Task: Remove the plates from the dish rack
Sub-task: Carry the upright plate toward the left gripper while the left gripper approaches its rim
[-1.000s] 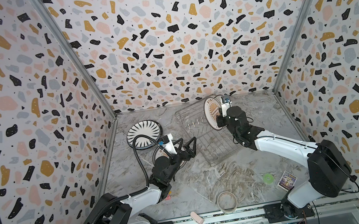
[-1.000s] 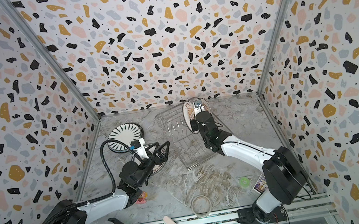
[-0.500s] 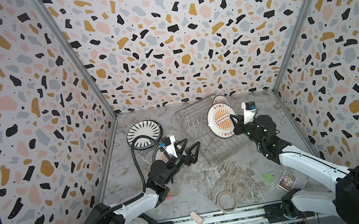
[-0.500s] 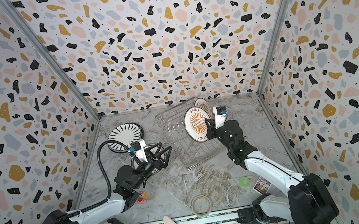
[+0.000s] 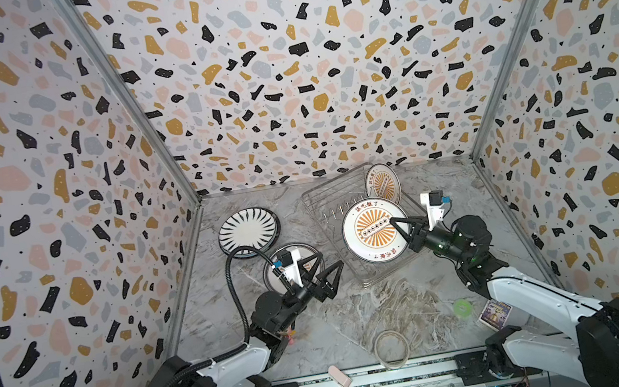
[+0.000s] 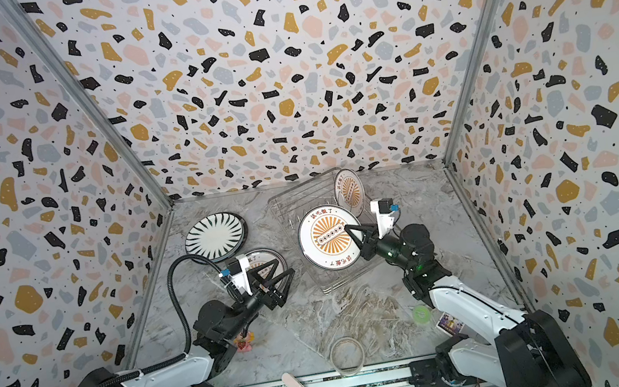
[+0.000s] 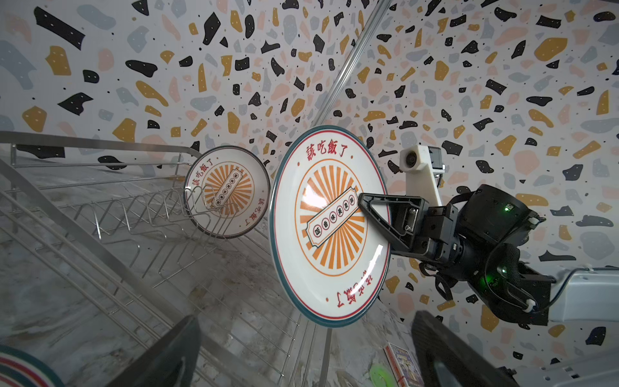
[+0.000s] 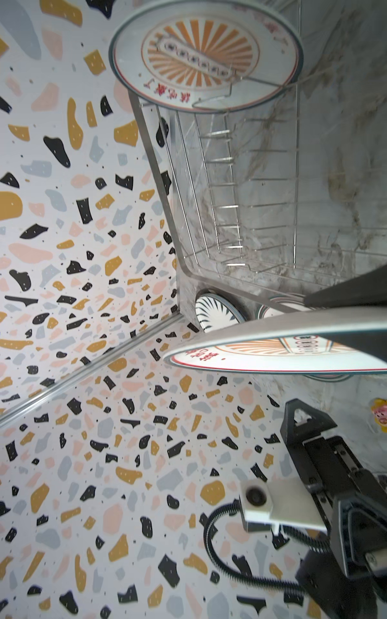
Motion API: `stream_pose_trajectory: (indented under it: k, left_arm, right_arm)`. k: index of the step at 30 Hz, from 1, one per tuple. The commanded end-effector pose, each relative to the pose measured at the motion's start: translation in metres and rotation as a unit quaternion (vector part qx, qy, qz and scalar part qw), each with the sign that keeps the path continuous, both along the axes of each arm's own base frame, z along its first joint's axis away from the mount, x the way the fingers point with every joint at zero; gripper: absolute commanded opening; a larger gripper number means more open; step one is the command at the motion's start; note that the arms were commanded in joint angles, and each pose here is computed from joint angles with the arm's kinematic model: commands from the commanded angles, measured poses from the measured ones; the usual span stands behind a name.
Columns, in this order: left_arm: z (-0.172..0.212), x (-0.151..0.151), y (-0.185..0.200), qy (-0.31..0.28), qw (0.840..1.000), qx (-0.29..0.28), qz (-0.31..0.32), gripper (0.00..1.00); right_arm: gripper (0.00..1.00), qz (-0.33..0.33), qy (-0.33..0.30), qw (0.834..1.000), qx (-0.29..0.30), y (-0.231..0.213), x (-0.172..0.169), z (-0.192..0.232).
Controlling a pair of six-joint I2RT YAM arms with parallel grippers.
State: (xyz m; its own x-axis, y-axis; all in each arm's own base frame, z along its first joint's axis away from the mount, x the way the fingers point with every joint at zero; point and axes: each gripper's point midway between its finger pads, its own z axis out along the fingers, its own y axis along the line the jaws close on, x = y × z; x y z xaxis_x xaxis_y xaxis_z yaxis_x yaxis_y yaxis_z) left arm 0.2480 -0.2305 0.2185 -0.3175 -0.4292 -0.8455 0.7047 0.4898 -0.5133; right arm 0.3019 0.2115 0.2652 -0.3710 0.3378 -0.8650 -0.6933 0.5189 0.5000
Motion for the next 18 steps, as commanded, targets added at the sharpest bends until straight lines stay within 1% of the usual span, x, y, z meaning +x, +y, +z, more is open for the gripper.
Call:
stream_pose_trajectory:
  k: [1,4,9,14,15,16,18]
  left_arm:
    - [0.022,-0.010,-0.001,-0.032,0.998,-0.041,-0.019,1.00]
    - [0.028,-0.011,-0.005,-0.031,0.998,-0.051,-0.036,0.94]
    - [0.031,-0.013,-0.013,-0.028,0.997,-0.058,-0.052,0.78]
    - [0.023,-0.009,-0.034,0.000,0.997,-0.039,-0.072,0.52]
    - [0.022,-0.009,-0.035,0.001,0.997,-0.037,-0.075,0.48]
    - [0.022,-0.009,-0.036,0.003,0.997,-0.038,-0.074,0.46]
    - [0.017,-0.003,-0.036,0.016,0.997,-0.034,-0.061,0.35]
  right_arm:
    - [0.03,0.073,-0.054,0.995,0.052,0.009,-0.028,0.036]
    - [0.03,0.107,-0.056,0.990,0.070,0.013,-0.040,0.035]
    - [0.03,0.123,-0.053,0.988,0.074,0.019,-0.044,0.028]
    - [0.03,0.126,-0.049,0.989,0.064,0.031,-0.039,0.022]
    - [0.03,0.129,-0.049,0.988,0.062,0.033,-0.039,0.021]
    - [0.03,0.129,-0.049,0.988,0.061,0.034,-0.039,0.021]
    - [0.03,0.125,-0.047,0.989,0.059,0.035,-0.037,0.019]
